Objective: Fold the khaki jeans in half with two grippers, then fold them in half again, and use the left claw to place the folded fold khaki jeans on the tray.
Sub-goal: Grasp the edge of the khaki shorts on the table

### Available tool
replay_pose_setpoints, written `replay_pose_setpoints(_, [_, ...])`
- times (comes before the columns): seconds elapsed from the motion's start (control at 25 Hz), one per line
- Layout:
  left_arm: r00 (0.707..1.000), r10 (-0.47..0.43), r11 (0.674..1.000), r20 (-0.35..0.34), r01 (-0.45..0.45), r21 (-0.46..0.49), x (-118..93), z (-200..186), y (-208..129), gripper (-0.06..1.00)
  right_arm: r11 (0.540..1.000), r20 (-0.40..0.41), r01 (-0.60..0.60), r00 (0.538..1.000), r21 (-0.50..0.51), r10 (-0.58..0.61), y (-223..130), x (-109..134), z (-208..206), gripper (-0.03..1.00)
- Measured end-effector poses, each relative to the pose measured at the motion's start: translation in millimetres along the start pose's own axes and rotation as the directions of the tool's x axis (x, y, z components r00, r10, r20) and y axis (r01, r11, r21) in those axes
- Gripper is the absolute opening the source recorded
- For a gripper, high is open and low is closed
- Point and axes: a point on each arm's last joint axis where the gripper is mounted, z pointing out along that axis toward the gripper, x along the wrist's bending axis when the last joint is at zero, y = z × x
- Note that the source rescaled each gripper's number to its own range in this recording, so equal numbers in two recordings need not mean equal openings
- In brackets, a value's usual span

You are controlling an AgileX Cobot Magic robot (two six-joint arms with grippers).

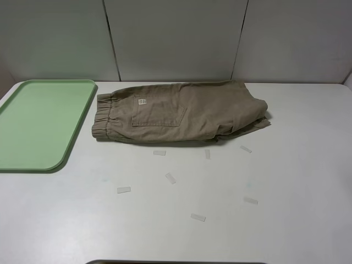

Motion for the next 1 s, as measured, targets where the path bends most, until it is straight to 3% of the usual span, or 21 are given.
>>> replay_pose_setpoints(0.28, [1.0, 0.0, 1.0, 0.001, 0.0, -0.011, 0, -1, -1, 1.0, 0.998, -0.016, -0.01, 1.0, 0.07, 0.011, -14, 3, 15, 1.0])
replay_pose_setpoints(0.4, [1.0, 0.0, 1.0, 0.001, 0.0, -0.011, 0, -1, -1, 1.0, 0.986, -0.043, -0.01, 0.999, 0.165, 0.017, -31, 7, 29, 1.0])
replay_pose_setpoints(0.68, [1.0, 0.0, 1.0, 0.001, 0.0, -0.011, 0, -1, -1, 1.0, 0.921, -0.081, -0.035, 0.994, 0.388, 0.072, -83, 19, 67, 1.0])
replay_pose_setpoints(1.0, [1.0, 0.0, 1.0, 0.0, 0.0, -0.009, 0, -1, -2, 1.0, 0.842, -0.097, -0.03, 0.991, 0.538, 0.098, -131, 29, 93, 1.0])
